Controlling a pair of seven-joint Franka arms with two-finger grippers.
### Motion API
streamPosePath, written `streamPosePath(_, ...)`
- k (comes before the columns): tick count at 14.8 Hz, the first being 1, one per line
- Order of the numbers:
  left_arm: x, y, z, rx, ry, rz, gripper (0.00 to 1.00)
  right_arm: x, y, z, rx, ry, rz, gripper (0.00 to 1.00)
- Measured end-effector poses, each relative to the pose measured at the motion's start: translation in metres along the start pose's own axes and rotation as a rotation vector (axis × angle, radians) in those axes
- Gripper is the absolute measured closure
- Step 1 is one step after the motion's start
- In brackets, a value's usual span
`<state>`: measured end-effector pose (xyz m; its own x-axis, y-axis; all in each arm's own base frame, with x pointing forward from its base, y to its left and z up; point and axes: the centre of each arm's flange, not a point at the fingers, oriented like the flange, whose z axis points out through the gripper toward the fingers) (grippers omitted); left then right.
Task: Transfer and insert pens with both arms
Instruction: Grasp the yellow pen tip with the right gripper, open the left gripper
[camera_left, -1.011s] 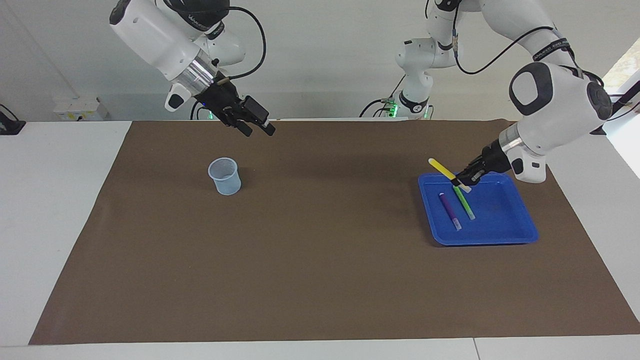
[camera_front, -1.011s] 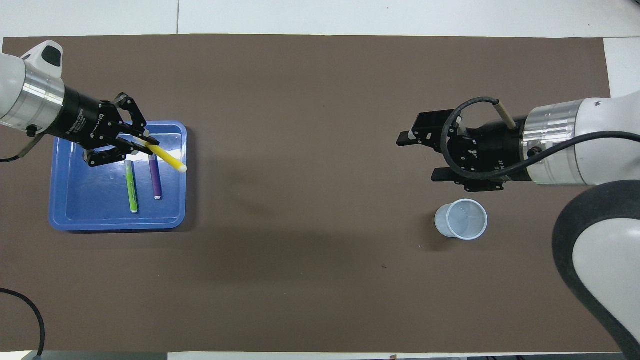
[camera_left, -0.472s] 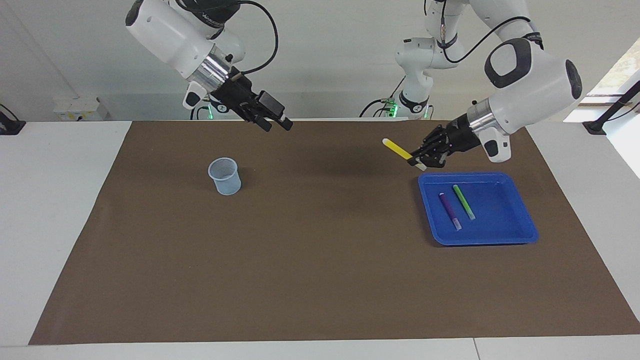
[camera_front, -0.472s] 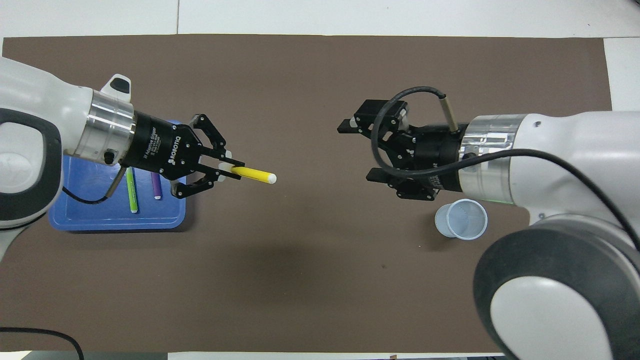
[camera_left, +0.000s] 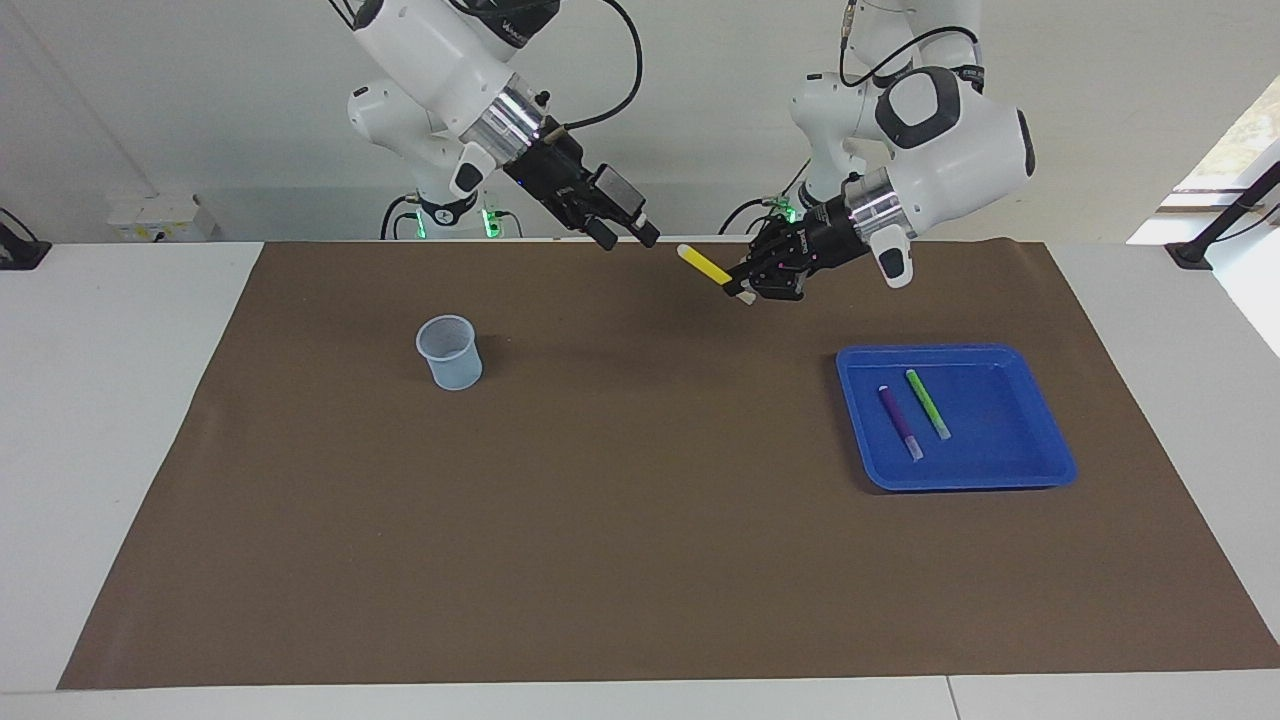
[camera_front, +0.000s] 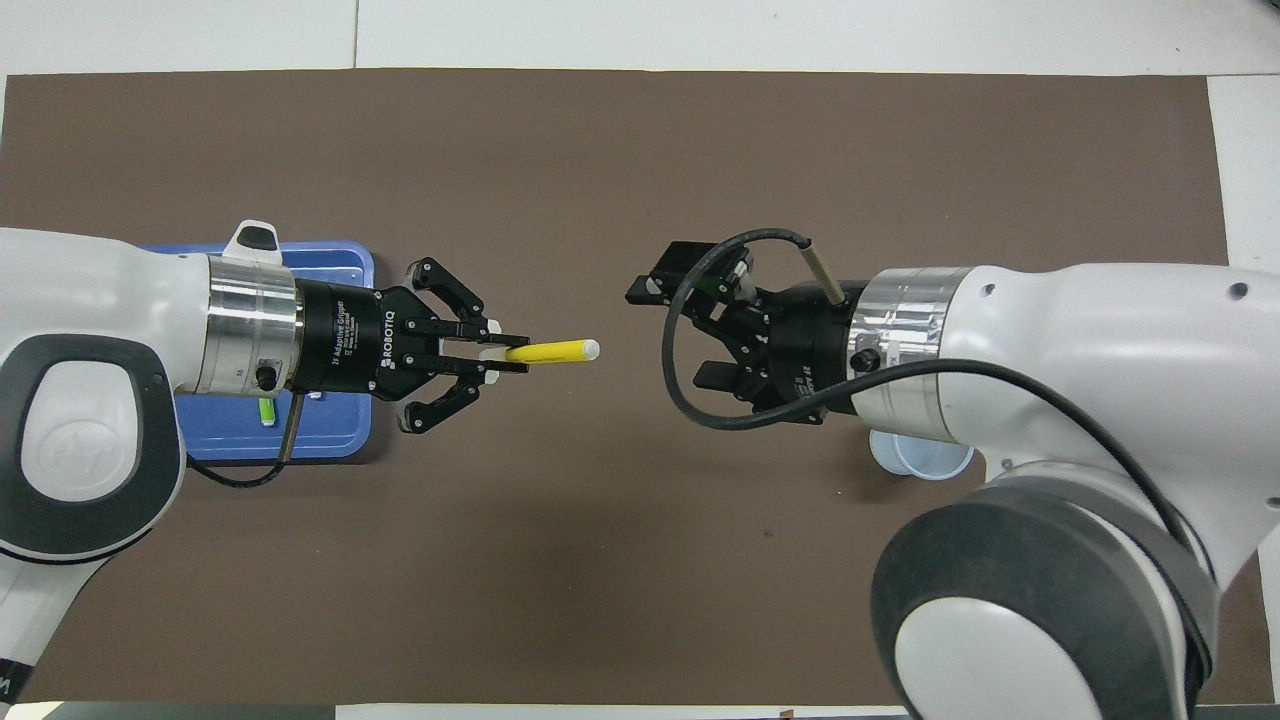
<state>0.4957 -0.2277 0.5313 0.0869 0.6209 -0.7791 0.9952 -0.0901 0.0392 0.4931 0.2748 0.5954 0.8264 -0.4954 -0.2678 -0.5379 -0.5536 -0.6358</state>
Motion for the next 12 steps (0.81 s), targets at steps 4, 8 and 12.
streamPosePath(4,-0.015,-0.005,0.012,-0.021,0.004,-0.015,0.83,-0.02,-0.001,0.012,-0.027,-0.013,-0.085,0.04)
streamPosePath(8,-0.015,-0.005,0.012,-0.022,0.0,-0.019,0.83,-0.024,-0.001,0.014,-0.038,-0.01,-0.129,0.38)
streamPosePath(12,-0.015,-0.005,0.012,-0.024,-0.004,-0.023,0.83,-0.023,-0.002,0.012,-0.024,0.009,-0.137,0.45)
